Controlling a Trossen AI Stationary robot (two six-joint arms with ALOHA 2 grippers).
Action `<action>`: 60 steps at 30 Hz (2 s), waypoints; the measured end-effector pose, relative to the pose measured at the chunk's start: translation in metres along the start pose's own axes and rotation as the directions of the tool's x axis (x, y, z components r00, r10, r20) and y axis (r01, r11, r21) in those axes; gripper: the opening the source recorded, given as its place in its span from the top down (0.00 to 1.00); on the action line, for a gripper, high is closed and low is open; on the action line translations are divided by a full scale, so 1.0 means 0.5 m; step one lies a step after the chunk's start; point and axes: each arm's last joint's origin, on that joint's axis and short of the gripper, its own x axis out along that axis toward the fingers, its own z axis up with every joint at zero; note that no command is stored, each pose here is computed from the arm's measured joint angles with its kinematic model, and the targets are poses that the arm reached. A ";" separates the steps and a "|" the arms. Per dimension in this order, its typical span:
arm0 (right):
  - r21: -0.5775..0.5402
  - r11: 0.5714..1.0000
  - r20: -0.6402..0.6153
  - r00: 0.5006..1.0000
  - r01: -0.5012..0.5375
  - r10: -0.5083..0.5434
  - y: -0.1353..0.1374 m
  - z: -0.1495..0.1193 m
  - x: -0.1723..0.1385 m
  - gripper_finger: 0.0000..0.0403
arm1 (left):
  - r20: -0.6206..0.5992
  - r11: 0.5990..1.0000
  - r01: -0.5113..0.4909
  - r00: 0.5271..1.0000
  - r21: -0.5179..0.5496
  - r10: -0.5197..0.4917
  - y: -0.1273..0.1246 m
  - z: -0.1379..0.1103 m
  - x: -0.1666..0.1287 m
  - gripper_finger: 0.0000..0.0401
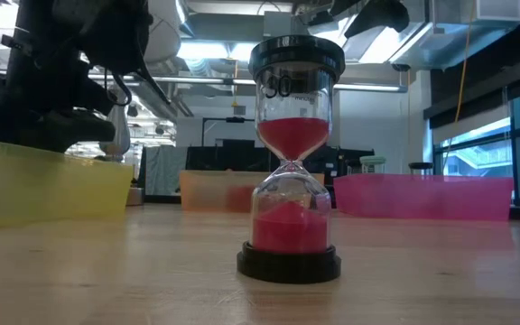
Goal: Pick & Place Office items
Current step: Put the blue digital timer into the yellow bin, then put the white digital timer into the yellow bin
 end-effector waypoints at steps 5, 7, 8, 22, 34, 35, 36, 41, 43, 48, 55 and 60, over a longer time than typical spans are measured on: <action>0.000 1.000 -0.002 1.000 -0.004 0.004 0.000 0.000 0.000 0.20 | -0.021 1.000 0.002 1.000 -0.001 -0.002 0.006 0.000 -0.005 0.41; 0.008 0.999 -0.016 0.999 -0.042 0.042 0.002 -0.001 -0.001 0.20 | -0.035 1.000 0.018 0.999 -0.004 -0.018 0.015 0.002 -0.013 0.41; 0.032 0.996 -0.029 0.996 -0.081 0.082 0.003 -0.002 -0.003 0.20 | -0.038 1.000 0.030 0.999 -0.007 -0.030 0.020 0.003 -0.019 0.41; 0.137 0.880 -0.393 0.791 -0.454 0.469 0.058 -0.067 -0.051 0.20 | 0.278 0.893 0.442 0.871 -0.079 -0.406 0.113 0.052 -0.182 0.40; -0.279 0.654 -0.617 0.654 -0.703 0.439 0.179 -0.165 -0.073 0.20 | 0.508 0.748 0.662 0.631 0.039 -0.586 0.108 0.066 -0.245 0.40; -0.289 0.635 -0.626 0.643 -0.716 0.440 0.186 -0.171 -0.074 0.20 | 0.509 0.738 0.673 0.621 0.042 -0.596 0.103 0.066 -0.247 0.40; -0.299 0.612 -0.639 0.630 -0.732 0.442 0.193 -0.177 -0.076 0.20 | 0.509 0.730 0.682 0.614 0.044 -0.603 0.100 0.066 -0.248 0.40; -0.314 0.497 -0.725 0.542 -0.809 0.424 0.236 -0.221 -0.085 0.20 | 0.515 0.651 0.758 0.544 0.036 -0.662 0.083 0.066 -0.264 0.40; -0.307 0.465 -0.763 0.507 -0.831 0.401 0.255 -0.245 -0.089 0.20 | 0.523 0.612 0.788 0.495 0.065 -0.694 0.076 0.062 -0.276 0.40; -0.277 0.452 -0.836 0.445 -0.848 0.322 0.309 -0.317 -0.097 0.20 | 0.541 0.526 0.830 0.360 0.185 -0.760 0.063 0.049 -0.307 0.40; -0.358 0.490 -0.812 0.524 -0.795 0.258 0.384 -0.414 -0.083 0.20 | 0.506 0.477 0.823 0.282 0.309 -0.815 0.059 0.034 -0.327 0.40; -0.336 0.534 -0.802 0.533 -0.776 0.269 0.429 -0.472 -0.056 0.20 | 0.441 0.447 0.830 0.281 0.335 -0.852 0.058 0.022 -0.328 0.40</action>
